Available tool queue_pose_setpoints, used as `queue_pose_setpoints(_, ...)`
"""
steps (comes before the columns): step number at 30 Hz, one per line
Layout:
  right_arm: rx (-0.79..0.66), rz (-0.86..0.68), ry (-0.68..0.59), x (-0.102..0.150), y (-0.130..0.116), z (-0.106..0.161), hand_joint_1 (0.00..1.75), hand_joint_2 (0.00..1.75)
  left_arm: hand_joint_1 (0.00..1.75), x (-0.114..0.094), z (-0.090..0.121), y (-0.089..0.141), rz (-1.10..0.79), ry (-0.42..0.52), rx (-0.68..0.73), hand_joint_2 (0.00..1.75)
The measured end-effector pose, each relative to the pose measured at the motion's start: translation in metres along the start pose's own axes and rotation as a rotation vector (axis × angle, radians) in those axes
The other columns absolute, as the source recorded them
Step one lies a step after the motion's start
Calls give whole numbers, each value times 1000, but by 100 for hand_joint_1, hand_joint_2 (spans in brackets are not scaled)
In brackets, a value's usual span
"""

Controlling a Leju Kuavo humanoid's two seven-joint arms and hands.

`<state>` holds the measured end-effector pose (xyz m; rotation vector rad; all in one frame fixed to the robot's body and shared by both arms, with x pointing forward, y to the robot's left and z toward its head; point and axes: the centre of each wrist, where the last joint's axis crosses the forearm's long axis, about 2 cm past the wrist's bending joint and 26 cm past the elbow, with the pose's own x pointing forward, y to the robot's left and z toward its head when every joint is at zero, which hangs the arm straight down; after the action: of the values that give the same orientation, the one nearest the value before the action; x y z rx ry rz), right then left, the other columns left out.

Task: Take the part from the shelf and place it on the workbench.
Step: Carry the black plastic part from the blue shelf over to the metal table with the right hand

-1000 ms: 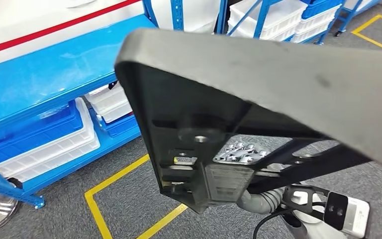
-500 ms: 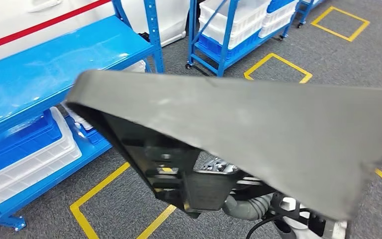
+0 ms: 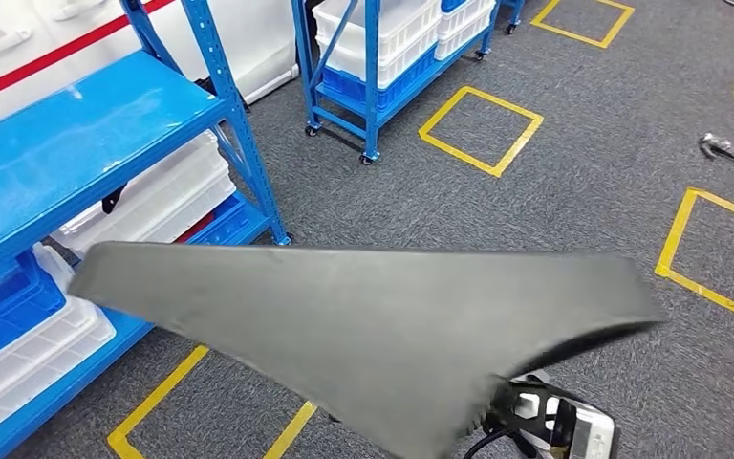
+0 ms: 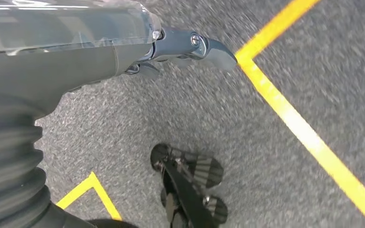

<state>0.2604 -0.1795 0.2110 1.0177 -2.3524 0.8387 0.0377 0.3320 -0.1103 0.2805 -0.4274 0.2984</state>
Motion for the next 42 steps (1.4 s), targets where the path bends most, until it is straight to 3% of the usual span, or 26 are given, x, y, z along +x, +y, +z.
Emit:
queue_pose_setpoints(17, -60, -16, 68, 3, 23, 18, 168, 175, 0, 1, -1, 6, -73, 41, -14, 175)
queue_pose_setpoints(42, -59, -1, -32, 20, 25, 3, 168, 175, 0, 7, -3, 2, -89, -10, -67, 175)
